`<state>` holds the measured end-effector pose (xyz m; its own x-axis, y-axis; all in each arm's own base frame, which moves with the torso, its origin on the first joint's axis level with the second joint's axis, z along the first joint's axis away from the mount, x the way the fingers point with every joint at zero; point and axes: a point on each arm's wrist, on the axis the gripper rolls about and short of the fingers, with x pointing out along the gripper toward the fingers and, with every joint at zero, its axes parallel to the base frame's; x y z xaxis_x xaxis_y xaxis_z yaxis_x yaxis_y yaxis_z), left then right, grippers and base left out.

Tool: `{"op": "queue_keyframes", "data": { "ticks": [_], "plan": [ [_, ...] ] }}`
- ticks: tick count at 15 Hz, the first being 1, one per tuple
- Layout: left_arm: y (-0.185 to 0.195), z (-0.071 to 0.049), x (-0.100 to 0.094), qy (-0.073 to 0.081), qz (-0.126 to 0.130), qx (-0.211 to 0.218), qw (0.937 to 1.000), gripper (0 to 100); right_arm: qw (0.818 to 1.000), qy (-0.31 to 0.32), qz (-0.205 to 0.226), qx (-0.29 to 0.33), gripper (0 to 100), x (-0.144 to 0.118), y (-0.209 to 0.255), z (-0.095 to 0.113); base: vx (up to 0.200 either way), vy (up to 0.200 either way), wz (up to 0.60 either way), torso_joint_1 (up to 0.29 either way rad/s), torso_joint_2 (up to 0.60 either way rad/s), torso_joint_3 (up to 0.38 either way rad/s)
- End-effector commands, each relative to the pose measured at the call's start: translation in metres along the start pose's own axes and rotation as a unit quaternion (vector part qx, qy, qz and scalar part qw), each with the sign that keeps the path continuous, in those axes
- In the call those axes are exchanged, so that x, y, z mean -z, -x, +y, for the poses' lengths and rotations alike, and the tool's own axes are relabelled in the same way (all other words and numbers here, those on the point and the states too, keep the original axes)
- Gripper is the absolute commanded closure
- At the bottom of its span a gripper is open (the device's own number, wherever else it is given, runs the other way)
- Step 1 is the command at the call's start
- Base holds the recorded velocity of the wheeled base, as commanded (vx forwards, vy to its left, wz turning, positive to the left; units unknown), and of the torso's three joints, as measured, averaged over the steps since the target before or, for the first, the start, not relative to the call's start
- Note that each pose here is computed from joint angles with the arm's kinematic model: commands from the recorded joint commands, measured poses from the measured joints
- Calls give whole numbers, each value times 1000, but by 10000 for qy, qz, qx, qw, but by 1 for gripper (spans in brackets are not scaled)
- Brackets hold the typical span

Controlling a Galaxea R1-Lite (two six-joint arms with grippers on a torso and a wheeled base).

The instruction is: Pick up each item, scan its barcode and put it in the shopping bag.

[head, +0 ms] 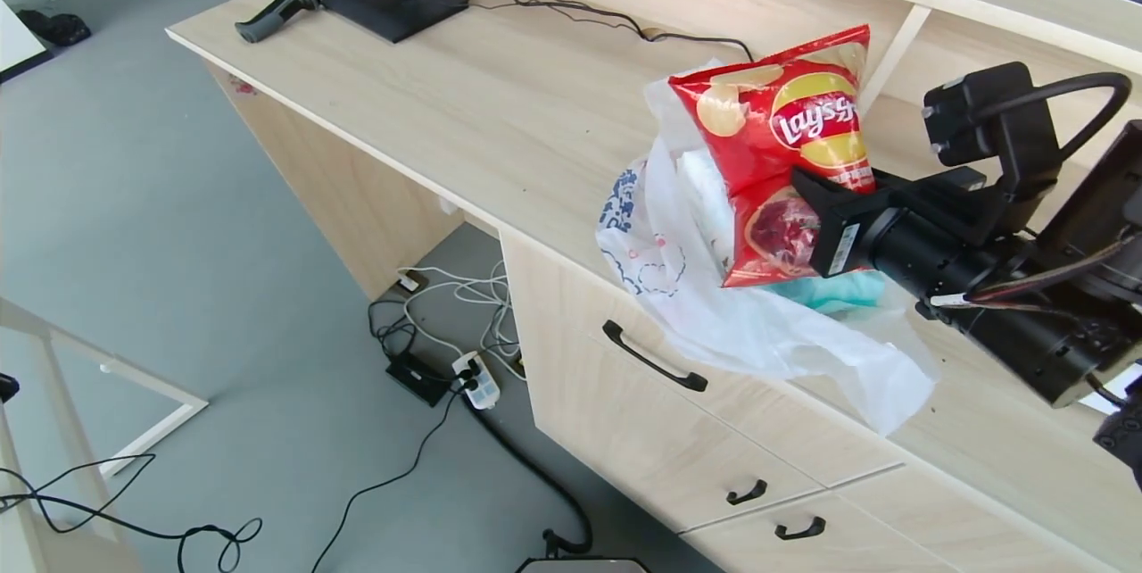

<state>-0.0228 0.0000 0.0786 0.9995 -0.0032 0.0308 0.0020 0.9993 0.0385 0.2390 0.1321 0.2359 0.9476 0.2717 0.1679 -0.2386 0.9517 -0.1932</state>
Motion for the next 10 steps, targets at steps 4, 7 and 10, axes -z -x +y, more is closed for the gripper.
{"op": "queue_keyframes", "data": {
  "ticks": [4, 7, 10],
  "plan": [
    [0, 0, 0, 1, 1, -8, 10000, 0, 9997, 51, 45, -237, 100, 30, -22, 15, 0, 0, 0, 0, 0, 0],
    [0, 0, 0, 8, 1, -8, 10000, 0, 9996, -5, -42, -286, 100, 25, -21, 17, 0, 0, 0, 0, 0, 0],
    [0, 0, 0, 8, 9, -8, 10000, 0, 9996, -33, -94, -281, 100, 22, -20, 16, 0, 0, 0, 0, 0, 0]
  ]
}}
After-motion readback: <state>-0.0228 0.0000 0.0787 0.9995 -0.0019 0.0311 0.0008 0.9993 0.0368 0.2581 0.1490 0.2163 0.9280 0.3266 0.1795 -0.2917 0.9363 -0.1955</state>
